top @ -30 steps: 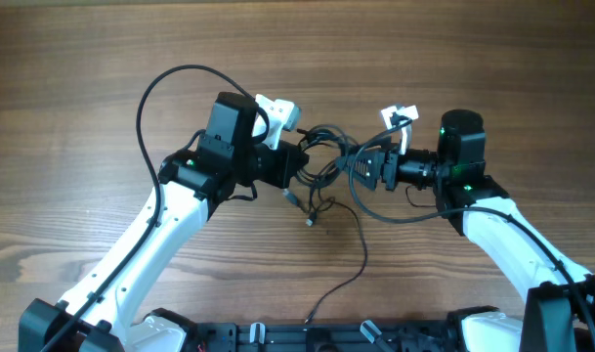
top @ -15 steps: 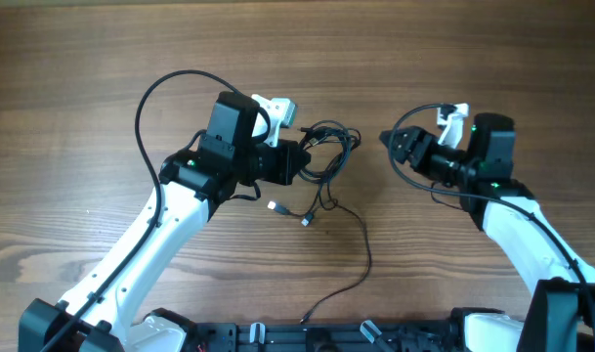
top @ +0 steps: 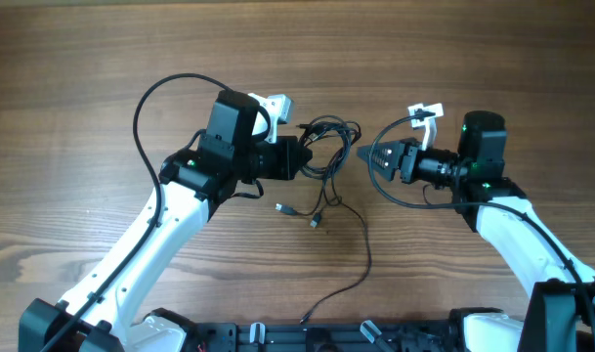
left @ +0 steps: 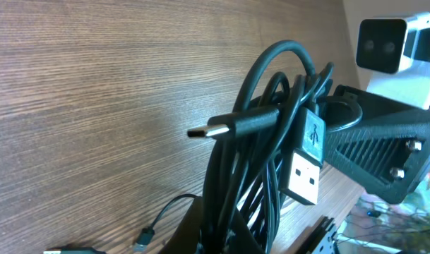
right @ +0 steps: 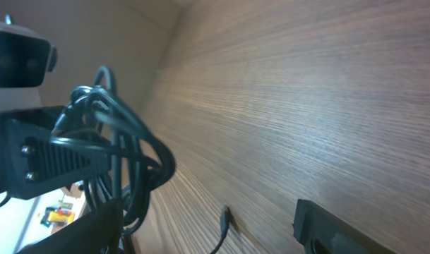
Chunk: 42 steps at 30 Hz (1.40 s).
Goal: Untangle cables
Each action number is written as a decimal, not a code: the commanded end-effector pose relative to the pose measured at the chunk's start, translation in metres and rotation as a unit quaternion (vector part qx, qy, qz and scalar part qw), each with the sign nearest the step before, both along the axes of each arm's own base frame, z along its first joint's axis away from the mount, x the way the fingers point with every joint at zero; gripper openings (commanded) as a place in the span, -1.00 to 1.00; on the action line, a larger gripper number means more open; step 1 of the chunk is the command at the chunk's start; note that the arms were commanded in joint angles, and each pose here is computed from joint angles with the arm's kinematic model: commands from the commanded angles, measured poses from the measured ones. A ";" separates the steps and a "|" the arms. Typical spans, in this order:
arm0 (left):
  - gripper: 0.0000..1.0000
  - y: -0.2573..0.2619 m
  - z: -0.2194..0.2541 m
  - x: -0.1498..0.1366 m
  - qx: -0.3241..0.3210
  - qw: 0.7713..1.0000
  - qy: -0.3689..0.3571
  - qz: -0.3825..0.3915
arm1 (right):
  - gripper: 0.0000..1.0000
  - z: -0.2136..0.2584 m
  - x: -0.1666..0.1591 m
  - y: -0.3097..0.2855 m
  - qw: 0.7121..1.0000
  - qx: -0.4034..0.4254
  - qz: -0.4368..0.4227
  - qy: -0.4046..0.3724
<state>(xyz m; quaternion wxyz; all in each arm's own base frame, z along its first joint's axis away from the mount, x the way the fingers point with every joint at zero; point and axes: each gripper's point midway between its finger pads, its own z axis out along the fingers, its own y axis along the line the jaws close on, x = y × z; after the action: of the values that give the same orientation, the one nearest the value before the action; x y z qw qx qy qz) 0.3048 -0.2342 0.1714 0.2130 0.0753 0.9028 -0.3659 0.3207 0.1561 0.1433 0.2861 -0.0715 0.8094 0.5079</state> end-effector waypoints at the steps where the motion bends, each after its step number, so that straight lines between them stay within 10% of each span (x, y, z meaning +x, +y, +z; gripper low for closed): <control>1: -0.92 -0.002 0.004 -0.001 -0.016 1.000 0.009 0.000 | 0.58 0.007 0.002 0.008 0.999 -0.005 0.013 -0.029; 26: -0.92 -0.031 0.034 -0.014 -0.100 0.992 -0.011 -0.078 | 0.57 -0.006 0.037 -0.001 0.991 -0.052 -0.124 0.005; 34: -0.92 -0.056 0.093 -0.065 -0.244 0.931 -0.046 -0.268 | 0.61 -0.044 0.064 -0.072 0.934 -0.148 -0.321 0.056; 42: -0.92 -0.054 0.096 -0.066 -0.248 0.926 -0.055 -0.278 | 0.67 -0.058 0.061 -0.155 0.913 -0.131 -0.372 0.102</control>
<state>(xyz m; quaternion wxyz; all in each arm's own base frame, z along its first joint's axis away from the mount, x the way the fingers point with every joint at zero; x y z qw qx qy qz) 0.2792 -0.2873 0.2224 0.1855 0.2041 0.7890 -0.5490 0.3648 0.1061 0.1197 0.3266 0.1067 0.8563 0.3856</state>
